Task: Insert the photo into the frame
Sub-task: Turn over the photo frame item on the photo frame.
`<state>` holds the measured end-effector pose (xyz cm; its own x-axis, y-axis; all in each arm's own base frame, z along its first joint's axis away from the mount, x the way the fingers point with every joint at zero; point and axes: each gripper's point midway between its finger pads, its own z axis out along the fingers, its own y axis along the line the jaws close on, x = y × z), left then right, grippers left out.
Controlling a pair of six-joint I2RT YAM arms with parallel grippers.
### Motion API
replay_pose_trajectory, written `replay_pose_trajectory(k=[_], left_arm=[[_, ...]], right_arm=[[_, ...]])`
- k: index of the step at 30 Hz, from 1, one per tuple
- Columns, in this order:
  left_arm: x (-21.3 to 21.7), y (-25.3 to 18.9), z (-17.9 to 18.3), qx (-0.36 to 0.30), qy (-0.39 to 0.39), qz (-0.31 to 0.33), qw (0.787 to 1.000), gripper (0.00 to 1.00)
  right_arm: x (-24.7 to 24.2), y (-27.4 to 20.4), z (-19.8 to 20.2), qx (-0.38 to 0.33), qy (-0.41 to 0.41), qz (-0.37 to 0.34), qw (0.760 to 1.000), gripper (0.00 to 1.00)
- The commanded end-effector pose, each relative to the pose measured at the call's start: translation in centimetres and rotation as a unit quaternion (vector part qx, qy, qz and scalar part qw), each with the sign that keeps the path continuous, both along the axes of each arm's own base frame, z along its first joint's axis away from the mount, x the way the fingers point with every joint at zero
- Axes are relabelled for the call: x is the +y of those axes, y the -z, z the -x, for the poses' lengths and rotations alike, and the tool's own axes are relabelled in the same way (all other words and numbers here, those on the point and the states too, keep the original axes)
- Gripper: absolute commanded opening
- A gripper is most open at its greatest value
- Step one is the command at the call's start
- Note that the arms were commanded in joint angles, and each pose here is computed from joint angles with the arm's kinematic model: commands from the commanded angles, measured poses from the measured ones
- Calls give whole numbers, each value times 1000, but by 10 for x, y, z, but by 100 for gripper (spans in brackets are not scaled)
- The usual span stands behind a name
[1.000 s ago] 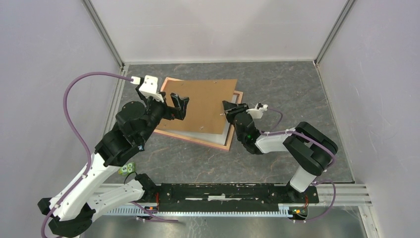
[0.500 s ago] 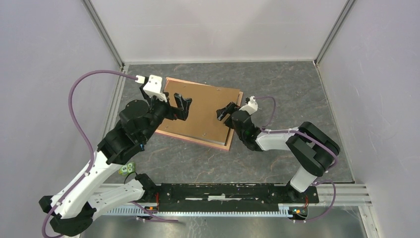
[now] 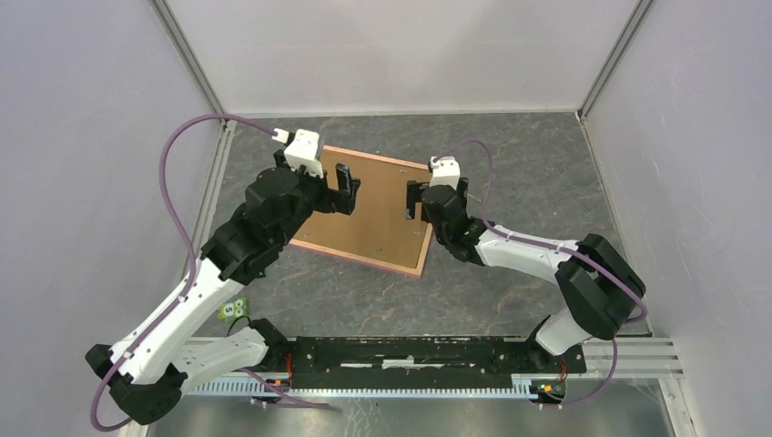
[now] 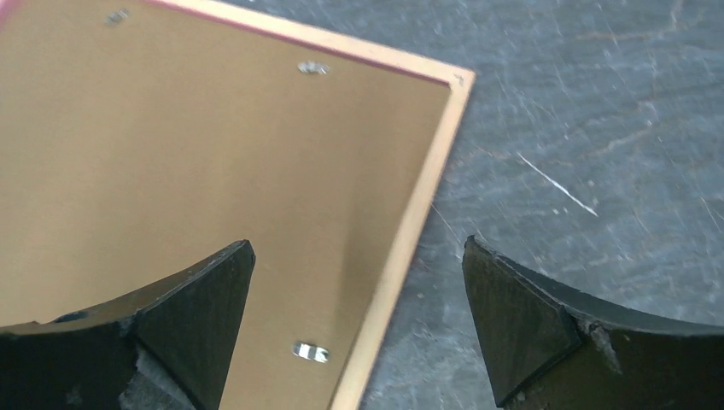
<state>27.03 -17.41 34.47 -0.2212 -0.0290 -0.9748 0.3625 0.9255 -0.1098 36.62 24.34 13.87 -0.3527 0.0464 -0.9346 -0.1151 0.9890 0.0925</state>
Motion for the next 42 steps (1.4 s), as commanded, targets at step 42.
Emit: replay_pose_trajectory(k=[42], left_arm=[[196,293,-195,399,-197,242,862,100]], right_arm=[[-37,72,18,110,-146,-220,958,92]])
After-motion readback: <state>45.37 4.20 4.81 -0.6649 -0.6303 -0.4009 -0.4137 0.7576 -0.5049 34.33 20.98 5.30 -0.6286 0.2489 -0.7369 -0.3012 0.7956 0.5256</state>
